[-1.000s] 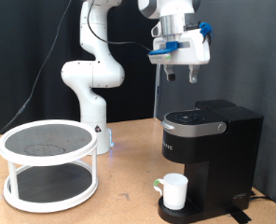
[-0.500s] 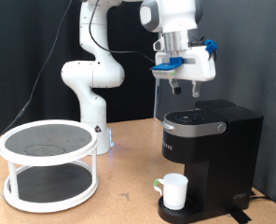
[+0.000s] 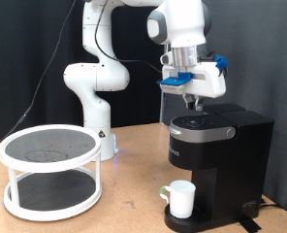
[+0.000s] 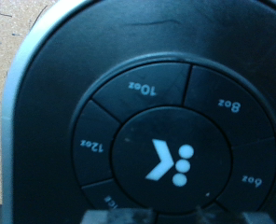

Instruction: Make a cup of coffee with the keurig machine

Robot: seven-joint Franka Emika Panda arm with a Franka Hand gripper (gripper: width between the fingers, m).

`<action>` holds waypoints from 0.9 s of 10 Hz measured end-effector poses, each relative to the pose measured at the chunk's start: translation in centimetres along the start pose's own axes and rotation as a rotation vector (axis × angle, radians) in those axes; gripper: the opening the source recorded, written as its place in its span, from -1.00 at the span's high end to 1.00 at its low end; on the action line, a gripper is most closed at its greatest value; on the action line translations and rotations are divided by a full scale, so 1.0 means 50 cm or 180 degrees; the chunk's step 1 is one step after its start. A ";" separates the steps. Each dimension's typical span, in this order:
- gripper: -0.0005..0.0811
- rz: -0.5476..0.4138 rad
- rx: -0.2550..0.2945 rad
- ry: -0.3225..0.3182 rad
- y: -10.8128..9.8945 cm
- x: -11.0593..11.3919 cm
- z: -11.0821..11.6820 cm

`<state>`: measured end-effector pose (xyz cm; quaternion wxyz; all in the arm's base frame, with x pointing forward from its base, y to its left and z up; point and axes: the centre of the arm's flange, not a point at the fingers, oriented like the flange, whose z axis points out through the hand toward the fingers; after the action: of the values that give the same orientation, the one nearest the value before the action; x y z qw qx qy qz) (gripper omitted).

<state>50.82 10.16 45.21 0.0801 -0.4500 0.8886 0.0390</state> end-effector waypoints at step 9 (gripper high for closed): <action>0.99 0.0041 -0.0050 0.0009 -0.014 0.002 0.052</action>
<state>51.64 10.03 42.63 0.0751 -0.4449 0.8912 0.0458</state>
